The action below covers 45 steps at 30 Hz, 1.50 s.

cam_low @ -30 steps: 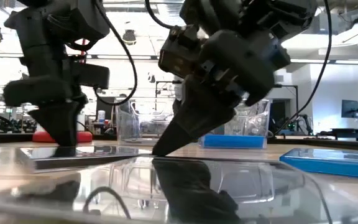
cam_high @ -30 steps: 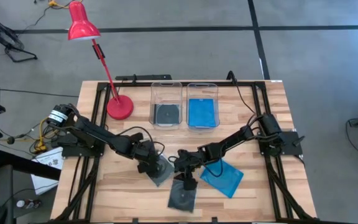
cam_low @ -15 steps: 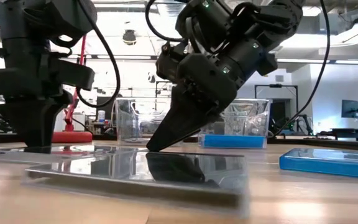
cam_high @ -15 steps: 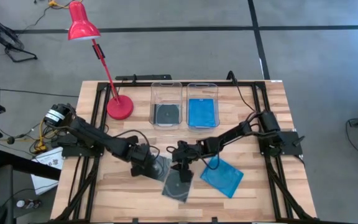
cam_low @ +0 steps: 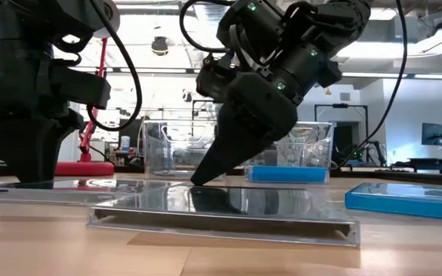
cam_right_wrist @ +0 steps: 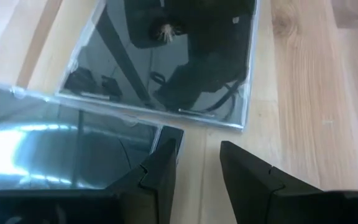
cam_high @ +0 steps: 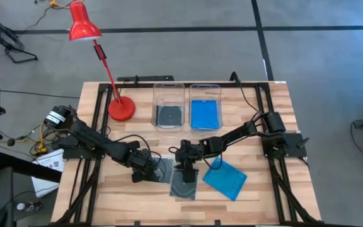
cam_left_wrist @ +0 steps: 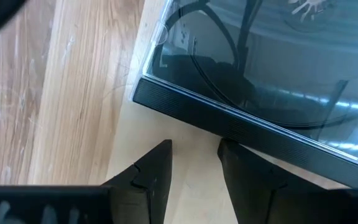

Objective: Pick & place jewel cases by type
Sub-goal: Put the top black cd case into the left transparent bin

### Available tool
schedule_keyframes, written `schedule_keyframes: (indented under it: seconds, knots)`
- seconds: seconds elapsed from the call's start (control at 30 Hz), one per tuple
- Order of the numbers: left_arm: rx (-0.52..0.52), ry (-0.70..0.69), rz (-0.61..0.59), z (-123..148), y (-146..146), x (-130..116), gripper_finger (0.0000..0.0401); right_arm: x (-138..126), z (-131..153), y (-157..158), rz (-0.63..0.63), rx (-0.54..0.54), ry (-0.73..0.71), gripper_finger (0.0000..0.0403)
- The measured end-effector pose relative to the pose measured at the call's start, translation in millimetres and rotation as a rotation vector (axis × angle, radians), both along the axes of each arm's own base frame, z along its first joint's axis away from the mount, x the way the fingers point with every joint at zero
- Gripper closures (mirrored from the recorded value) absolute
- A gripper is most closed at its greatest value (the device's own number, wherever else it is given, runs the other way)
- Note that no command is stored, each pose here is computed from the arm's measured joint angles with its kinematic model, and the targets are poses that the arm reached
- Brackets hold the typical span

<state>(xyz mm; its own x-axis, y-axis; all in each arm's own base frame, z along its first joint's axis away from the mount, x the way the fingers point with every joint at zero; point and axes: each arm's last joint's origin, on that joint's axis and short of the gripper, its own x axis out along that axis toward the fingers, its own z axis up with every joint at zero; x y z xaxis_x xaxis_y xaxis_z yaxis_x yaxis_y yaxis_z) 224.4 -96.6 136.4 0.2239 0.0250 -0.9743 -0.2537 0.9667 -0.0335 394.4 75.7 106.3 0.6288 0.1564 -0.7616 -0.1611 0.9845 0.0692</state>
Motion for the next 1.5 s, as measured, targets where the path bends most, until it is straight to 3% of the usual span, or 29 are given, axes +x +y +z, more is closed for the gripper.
schedule_keyframes:
  seconds: [0.17,0.33,0.53,0.9,1.1,1.5]
  knots:
    - [0.003,-0.004,0.002,0.2,0.0,0.2,0.0269,-8.5,12.0,19.3,0.079,-0.055,-0.015,0.0285]
    - [-0.003,-0.017,0.001,0.6,-0.5,1.6,0.0269,-16.2,13.4,48.2,0.179,-0.038,-0.025,0.0285]
    - [-0.021,-0.058,-0.003,1.9,-2.3,5.5,0.0269,-25.3,15.2,65.7,0.143,-0.164,-0.03,0.0285]
    - [-0.021,-0.066,0.018,2.4,-2.2,6.1,0.0269,-31.6,20.1,84.8,0.22,-0.1,-0.044,0.0285]
    - [-0.026,-0.062,0.018,2.4,-2.2,5.9,0.0269,-41.3,13.2,92.7,0.203,-0.057,0.067,0.0285]
    - [-0.013,-0.065,0.036,2.4,-1.5,5.7,0.0269,-61.3,6.9,100.8,0.134,-0.073,0.241,0.0285]
